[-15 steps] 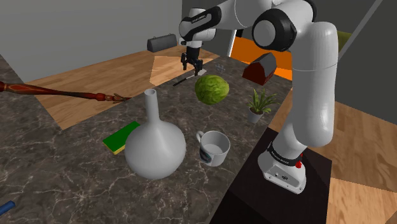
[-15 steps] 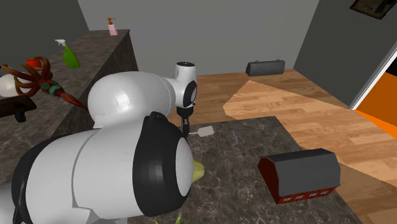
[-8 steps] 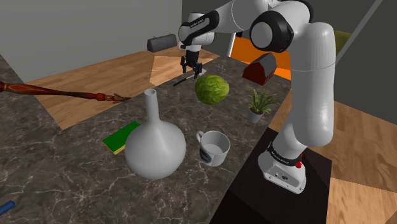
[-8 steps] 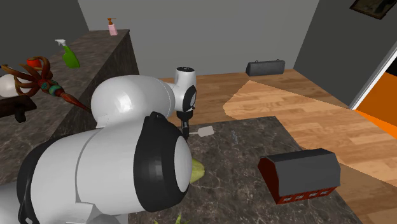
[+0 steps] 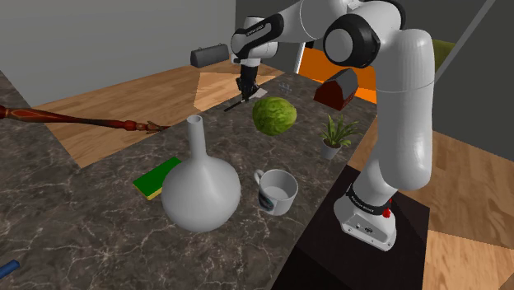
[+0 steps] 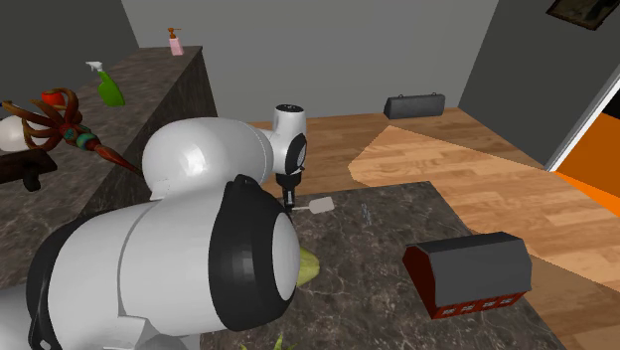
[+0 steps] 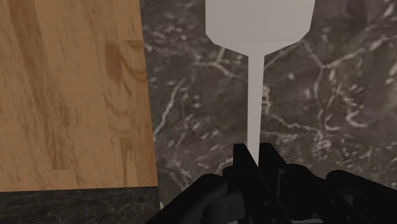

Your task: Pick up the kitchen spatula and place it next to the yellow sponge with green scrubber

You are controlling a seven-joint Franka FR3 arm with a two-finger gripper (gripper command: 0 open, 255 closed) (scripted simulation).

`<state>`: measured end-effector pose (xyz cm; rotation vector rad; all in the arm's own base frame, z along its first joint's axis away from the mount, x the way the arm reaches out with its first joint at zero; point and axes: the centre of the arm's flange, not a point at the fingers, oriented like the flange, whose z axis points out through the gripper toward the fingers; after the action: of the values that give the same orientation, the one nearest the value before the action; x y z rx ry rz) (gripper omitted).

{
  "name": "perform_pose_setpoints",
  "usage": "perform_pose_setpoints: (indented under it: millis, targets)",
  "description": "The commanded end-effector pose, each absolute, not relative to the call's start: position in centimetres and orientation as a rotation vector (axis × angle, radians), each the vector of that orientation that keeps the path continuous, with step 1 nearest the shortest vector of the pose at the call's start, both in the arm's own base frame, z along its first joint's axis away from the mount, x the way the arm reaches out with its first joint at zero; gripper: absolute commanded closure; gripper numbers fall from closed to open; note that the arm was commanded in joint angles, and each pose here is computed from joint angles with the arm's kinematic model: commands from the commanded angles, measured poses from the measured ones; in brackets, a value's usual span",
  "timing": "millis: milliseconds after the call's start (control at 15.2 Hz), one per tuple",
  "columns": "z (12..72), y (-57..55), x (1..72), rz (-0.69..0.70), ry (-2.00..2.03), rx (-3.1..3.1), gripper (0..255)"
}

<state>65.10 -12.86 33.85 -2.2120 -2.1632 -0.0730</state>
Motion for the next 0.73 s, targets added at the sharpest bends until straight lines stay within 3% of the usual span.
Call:
perform_pose_setpoints:
  millis: [0,660]
  targets:
    - [33.9,-12.9,65.1,-0.073,-2.163,-2.212,255]
    - [37.0,-12.9,65.1,-0.073,-2.163,-2.212,255]
